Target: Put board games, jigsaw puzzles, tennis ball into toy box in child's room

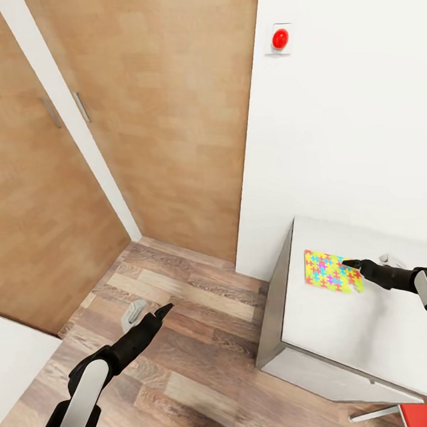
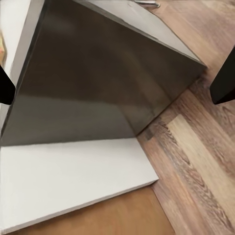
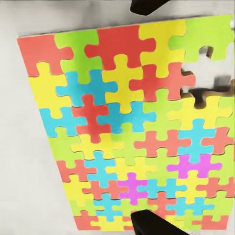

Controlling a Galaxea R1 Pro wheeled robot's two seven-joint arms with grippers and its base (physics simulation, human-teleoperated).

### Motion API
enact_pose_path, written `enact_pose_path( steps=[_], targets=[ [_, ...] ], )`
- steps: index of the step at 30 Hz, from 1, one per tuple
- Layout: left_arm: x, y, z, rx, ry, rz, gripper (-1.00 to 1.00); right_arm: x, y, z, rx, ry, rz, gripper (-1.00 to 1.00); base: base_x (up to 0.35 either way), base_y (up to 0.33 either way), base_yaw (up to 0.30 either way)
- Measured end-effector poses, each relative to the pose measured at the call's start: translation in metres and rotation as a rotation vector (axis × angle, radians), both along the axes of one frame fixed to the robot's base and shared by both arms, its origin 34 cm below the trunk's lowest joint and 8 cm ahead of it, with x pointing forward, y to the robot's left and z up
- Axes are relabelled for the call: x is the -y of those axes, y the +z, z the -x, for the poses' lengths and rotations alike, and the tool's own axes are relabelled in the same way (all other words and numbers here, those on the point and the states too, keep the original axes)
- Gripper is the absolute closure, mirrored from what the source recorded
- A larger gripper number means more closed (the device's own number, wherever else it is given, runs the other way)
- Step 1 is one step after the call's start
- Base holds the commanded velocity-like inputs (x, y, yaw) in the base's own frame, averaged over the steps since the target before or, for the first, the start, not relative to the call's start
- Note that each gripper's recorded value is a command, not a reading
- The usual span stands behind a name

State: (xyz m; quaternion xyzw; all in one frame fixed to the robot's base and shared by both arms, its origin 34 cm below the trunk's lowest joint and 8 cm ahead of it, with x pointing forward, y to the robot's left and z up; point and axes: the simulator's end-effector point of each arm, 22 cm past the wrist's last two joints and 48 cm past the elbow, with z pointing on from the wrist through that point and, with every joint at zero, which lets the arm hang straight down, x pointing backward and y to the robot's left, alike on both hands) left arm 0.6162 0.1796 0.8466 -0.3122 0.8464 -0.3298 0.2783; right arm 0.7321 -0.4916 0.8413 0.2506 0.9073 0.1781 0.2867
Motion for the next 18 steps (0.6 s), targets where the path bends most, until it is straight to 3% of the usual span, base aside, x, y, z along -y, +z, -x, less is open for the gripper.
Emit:
enact_pose_path(
  steps=[6, 18],
  targets=[
    [0.0001, 0.0, -0.0001, 0.0, 0.0, 0.0, -1.0, 0.0001, 0.0001, 0.0, 0.001, 0.0, 0.0, -1.0, 0.0, 0.0, 0.113],
    [0.0001, 0.0, -0.0001, 0.0, 0.0, 0.0, -1.0, 0.0001, 0.0, 0.0001, 0.0, 0.0, 0.0, -1.0, 0.0, 0.0, 0.019]
  ],
)
